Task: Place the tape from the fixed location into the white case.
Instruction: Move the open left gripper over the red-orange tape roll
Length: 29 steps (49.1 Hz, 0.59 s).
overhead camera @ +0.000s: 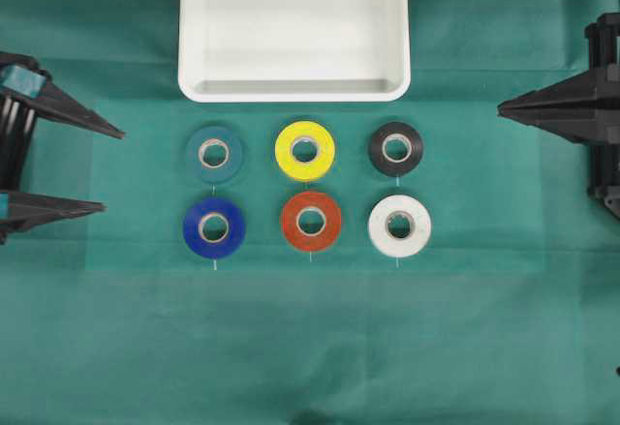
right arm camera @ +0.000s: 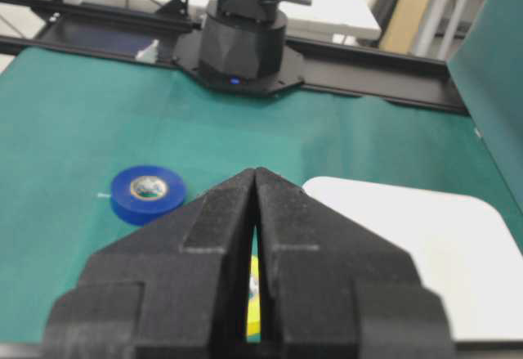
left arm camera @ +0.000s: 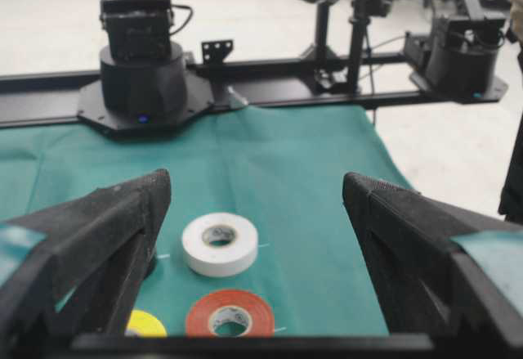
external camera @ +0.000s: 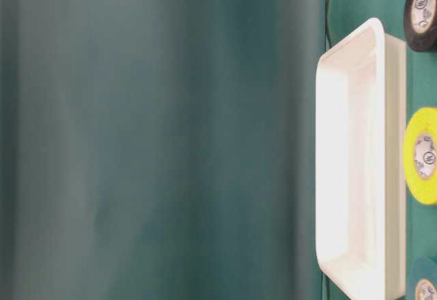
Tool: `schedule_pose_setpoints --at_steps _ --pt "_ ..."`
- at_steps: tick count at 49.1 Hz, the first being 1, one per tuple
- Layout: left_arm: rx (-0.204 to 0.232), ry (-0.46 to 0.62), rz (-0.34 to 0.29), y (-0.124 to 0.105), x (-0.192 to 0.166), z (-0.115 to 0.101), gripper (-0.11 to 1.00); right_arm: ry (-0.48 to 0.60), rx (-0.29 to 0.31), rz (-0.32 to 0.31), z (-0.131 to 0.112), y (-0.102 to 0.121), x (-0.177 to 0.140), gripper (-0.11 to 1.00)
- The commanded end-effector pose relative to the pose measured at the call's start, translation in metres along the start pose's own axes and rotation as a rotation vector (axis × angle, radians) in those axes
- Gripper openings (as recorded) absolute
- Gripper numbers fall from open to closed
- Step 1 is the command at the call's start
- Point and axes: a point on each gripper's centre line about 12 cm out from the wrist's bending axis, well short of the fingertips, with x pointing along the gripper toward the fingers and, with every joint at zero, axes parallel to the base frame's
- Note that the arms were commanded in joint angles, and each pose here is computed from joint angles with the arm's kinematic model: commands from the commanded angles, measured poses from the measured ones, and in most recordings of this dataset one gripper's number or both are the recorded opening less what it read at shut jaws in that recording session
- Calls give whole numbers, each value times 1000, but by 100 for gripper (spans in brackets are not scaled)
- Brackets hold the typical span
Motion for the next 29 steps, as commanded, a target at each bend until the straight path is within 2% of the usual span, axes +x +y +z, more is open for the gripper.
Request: schedule_pose_setpoints --at_steps 1,29 --pt "2 -18 13 3 13 10 98 -25 2 -1 10 0 2 0" --pt "12 -11 32 9 94 24 98 -21 2 0 10 0 3 0"
